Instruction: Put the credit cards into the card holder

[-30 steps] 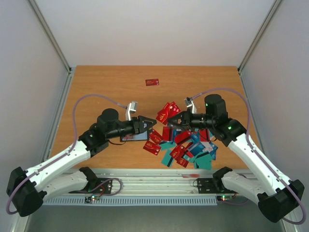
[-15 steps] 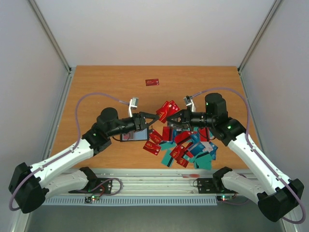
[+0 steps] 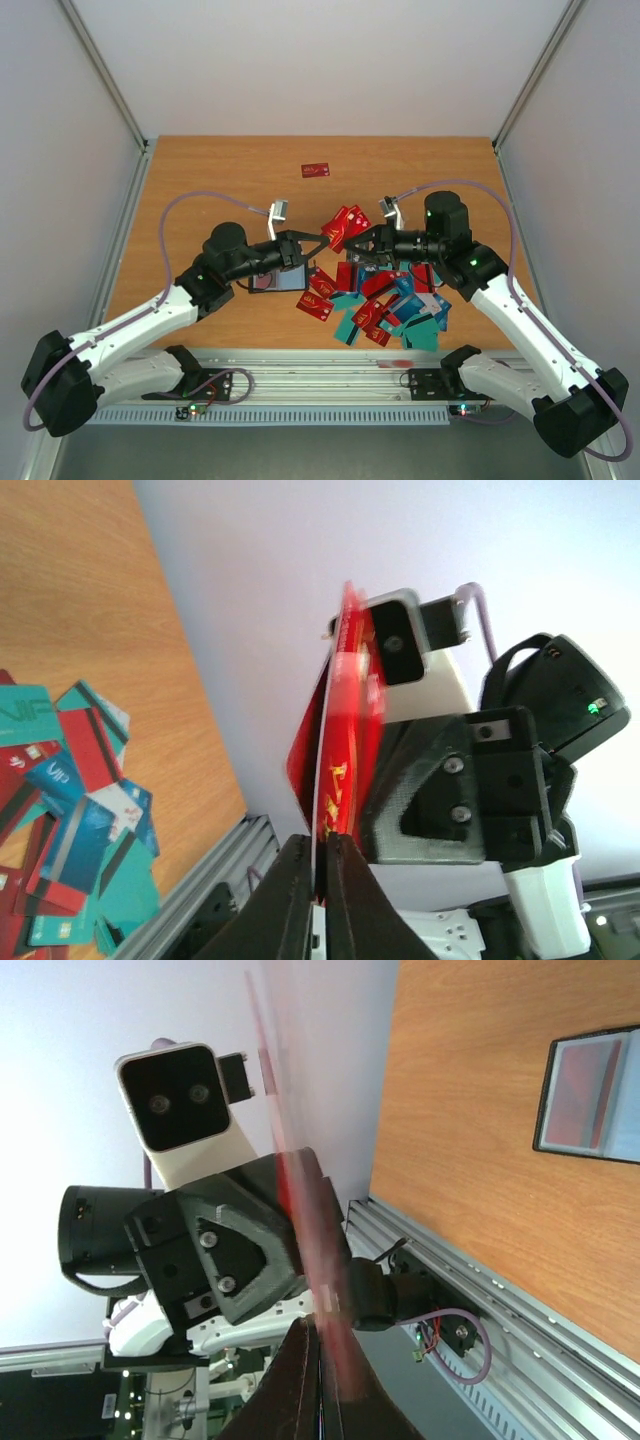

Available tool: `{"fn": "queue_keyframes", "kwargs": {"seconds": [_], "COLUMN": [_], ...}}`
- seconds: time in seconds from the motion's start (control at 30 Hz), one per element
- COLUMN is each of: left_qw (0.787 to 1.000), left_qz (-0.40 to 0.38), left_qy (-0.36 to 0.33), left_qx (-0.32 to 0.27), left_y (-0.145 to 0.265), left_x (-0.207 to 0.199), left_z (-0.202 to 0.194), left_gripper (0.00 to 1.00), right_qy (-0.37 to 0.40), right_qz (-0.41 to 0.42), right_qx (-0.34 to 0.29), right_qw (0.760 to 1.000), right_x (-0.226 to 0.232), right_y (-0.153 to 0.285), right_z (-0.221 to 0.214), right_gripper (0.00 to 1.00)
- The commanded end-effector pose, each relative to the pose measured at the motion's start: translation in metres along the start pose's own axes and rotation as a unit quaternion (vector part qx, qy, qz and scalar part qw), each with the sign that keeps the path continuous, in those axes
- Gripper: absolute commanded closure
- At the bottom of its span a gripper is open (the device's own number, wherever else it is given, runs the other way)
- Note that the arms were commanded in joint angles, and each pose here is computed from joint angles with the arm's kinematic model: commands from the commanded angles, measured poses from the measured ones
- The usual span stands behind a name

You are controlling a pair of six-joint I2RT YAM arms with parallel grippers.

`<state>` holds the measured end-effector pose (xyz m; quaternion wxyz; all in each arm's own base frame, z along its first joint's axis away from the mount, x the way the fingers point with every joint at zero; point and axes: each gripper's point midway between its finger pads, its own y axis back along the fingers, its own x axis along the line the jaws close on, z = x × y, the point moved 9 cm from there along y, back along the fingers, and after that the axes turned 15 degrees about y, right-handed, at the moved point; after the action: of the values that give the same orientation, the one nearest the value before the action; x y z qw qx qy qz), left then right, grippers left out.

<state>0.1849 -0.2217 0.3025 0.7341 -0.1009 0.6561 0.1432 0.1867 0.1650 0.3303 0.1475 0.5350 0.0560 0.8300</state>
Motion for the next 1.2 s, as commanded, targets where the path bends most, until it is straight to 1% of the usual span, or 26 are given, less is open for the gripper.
{"fn": "queue_keyframes", "kwargs": {"seconds": [0.0, 0.1, 0.2, 0.27, 0.33, 0.43, 0.53, 0.63, 0.73, 0.87, 0.93, 1.07, 1.17], "left_qw": [0.999, 0.999, 1.0, 1.0, 0.999, 0.998, 0.994, 0.993, 0.994, 0.994, 0.995, 0.995, 0.995], "left_qz": [-0.023, -0.011, 0.004, 0.011, 0.031, 0.07, 0.1, 0.102, 0.084, 0.071, 0.047, 0.007, -0.004], "left_qy": [-0.018, -0.018, -0.015, -0.011, -0.006, 0.005, 0.022, 0.03, 0.044, 0.042, 0.045, 0.071, 0.081], "left_qx": [-0.022, -0.027, -0.028, -0.023, -0.015, 0.004, 0.033, 0.052, 0.059, 0.074, 0.075, 0.067, 0.056], "left_y": [0.001, 0.002, 0.0, -0.005, -0.012, -0.026, -0.041, -0.052, -0.056, -0.057, -0.057, -0.056, -0.054], "left_x": [-0.003, 0.0, 0.009, 0.016, 0.03, 0.059, 0.089, 0.104, 0.098, 0.087, 0.078, 0.057, 0.038], "left_z": [0.005, 0.005, 0.005, 0.006, 0.007, 0.008, 0.008, 0.008, 0.01, 0.009, 0.01, 0.012, 0.015], "left_gripper": [0.99, 1.0, 1.0, 1.0, 1.0, 1.0, 1.0, 1.0, 1.0, 1.0, 1.0, 1.0, 1.0], "right_qy": [0.007, 0.004, 0.0, -0.012, -0.028, -0.066, -0.094, -0.103, -0.085, -0.06, -0.059, -0.06, -0.062], "right_qz": [0.012, 0.007, -0.009, -0.033, -0.066, -0.141, -0.202, -0.222, -0.202, -0.162, -0.143, -0.109, -0.085], "right_qx": [-0.004, -0.004, -0.003, 0.002, 0.007, 0.021, 0.025, 0.025, 0.009, -0.009, -0.012, -0.044, -0.072], "right_qw": [1.0, 1.0, 1.0, 0.999, 0.997, 0.988, 0.975, 0.969, 0.976, 0.985, 0.988, 0.991, 0.992], "right_x": [0.005, 0.004, -0.002, -0.012, -0.027, -0.057, -0.085, -0.102, -0.1, -0.092, -0.089, -0.079, -0.072], "right_y": [0.002, 0.001, 0.0, -0.001, -0.002, 0.0, 0.007, 0.013, 0.021, 0.026, 0.024, 0.022, 0.021], "right_z": [0.004, 0.004, 0.002, -0.002, -0.009, -0.026, -0.043, -0.054, -0.052, -0.041, -0.035, -0.021, -0.007], "right_gripper": [0.99, 0.99, 0.94, 0.81, 0.63, 0.49, 0.41, 0.38, 0.35, 0.3, 0.29, 0.29, 0.31]}}
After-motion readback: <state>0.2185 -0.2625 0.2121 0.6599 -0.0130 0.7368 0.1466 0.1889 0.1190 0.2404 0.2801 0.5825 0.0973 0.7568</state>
